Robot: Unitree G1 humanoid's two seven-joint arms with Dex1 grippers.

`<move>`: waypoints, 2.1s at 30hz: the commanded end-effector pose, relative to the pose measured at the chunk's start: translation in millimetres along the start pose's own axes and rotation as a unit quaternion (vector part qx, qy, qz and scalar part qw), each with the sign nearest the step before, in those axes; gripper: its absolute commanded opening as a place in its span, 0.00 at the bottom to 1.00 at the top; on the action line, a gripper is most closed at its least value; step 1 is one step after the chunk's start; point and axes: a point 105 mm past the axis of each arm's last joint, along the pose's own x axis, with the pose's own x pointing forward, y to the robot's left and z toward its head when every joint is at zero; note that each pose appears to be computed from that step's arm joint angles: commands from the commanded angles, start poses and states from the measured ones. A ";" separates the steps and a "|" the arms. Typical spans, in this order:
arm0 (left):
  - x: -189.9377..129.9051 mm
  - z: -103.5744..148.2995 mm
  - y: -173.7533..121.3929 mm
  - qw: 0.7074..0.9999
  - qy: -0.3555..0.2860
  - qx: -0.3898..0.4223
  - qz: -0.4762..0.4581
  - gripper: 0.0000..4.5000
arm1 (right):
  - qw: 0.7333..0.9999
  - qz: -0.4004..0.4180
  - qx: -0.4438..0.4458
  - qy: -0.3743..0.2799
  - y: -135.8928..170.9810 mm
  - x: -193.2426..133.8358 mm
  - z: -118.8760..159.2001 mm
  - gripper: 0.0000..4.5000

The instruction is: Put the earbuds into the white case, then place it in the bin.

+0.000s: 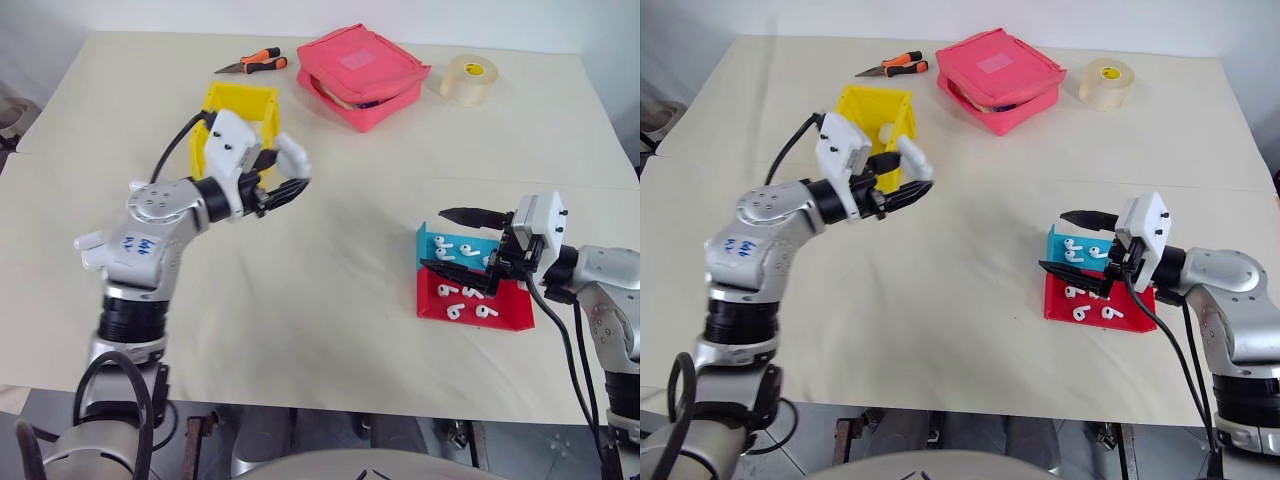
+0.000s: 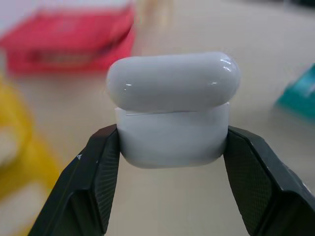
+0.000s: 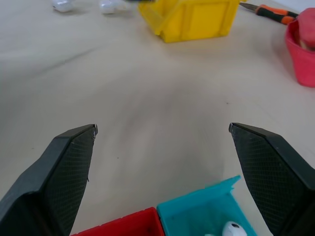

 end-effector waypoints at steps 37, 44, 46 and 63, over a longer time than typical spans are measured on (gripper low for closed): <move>-0.3 -14.6 -153.0 0.935 -0.177 -0.018 -0.307 0.62 | 0.953 -0.048 0.048 0.295 69.2 -93.6 -11.7 0.65; -3.4 -16.1 -156.9 0.932 -0.178 -0.017 -0.314 0.62 | 0.952 -0.051 0.027 0.301 67.5 -88.1 -10.3 0.65; -3.9 -17.6 -155.7 0.932 -0.177 -0.016 -0.314 0.62 | 0.947 -0.060 0.021 0.314 64.7 -85.9 -13.6 0.65; -6.0 -17.6 -155.1 0.935 -0.180 -0.018 -0.305 0.62 | 0.930 -0.057 0.009 0.362 55.9 -73.9 -26.7 0.46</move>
